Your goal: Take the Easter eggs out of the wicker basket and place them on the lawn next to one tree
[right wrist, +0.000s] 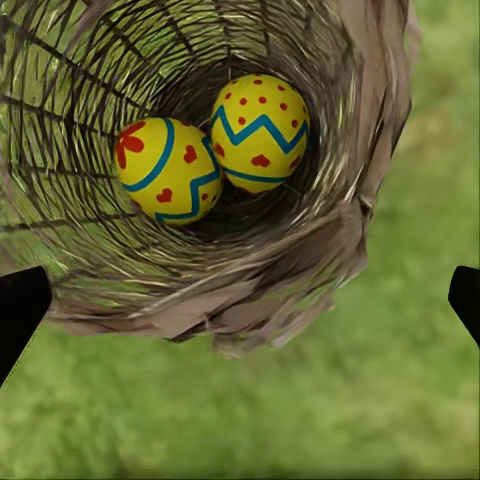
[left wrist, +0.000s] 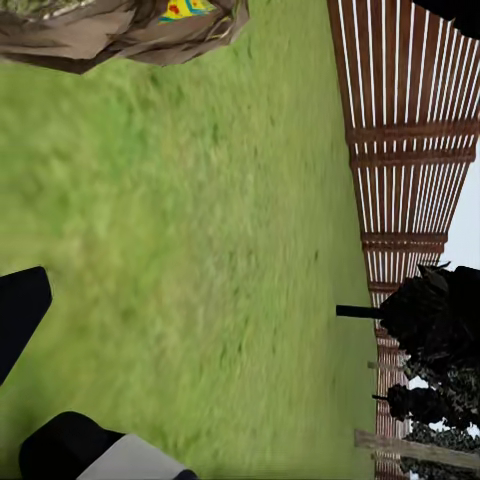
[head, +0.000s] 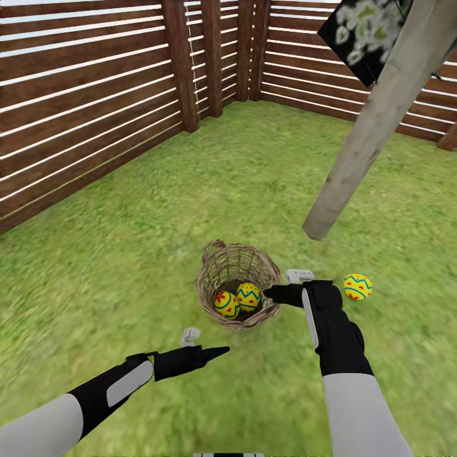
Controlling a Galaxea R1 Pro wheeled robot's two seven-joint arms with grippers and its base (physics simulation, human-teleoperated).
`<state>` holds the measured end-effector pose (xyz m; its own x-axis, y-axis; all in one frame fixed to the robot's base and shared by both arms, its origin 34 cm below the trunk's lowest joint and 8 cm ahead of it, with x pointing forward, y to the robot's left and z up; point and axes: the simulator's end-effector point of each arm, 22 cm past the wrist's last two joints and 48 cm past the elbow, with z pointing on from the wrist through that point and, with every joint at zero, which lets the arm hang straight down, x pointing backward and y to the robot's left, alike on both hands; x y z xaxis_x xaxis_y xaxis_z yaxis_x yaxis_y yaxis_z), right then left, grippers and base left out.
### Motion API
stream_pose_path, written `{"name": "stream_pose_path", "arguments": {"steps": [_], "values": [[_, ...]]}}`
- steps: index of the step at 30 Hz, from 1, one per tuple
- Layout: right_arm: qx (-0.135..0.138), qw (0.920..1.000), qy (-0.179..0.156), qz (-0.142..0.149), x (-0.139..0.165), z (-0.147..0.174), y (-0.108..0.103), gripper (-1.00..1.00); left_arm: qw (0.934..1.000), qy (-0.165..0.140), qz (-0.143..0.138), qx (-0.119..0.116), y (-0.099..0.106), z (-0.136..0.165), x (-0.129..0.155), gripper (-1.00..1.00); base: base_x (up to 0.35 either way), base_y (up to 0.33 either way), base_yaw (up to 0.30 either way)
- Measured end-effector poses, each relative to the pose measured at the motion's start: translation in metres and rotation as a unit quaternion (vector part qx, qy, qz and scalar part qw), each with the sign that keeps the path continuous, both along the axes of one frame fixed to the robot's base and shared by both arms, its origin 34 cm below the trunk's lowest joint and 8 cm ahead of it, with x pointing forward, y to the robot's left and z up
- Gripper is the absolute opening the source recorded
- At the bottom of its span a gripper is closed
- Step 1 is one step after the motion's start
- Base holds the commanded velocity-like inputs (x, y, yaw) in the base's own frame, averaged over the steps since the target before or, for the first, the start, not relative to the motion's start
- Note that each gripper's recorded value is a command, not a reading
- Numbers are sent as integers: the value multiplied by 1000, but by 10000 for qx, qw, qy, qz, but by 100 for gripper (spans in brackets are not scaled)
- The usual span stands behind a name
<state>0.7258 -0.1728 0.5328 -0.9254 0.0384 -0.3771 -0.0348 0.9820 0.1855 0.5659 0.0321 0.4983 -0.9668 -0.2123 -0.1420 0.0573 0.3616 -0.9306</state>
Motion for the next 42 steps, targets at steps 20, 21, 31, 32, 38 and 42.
{"name": "stream_pose_path", "arguments": {"steps": [20, 21, 31, 32, 38, 42], "values": [[0, 10000, -61, 0, 2, 8, 0, 100, 10000, -88, 12, 20, 2, 5, 3, 100, 118, 256, -132], [0, 10000, -61, 0, 2, 8, 0, 100, 10000, -90, 14, 23, 2, 5, 4, 100, 31, 65, -21], [1, 10000, -54, 2, 2, 7, 0, 100, 10000, -55, 10, 62, 2, 3, 3, 100, 4, 76, -33], [0, 10000, -54, 3, 2, 7, 0, 100, 10000, -55, 9, 65, 3, 3, 3, 100, 0, 243, -193], [14, 10000, -57, 11, 2, 9, 1, 100, 9999, -95, 45, 105, 8, 3, 6, 100, 0, 174, -217], [4, 10000, -71, 10, 2, 11, 1, 100, 9999, -114, 48, 120, 10, 4, 7, 100, 0, 218, -219]]}}
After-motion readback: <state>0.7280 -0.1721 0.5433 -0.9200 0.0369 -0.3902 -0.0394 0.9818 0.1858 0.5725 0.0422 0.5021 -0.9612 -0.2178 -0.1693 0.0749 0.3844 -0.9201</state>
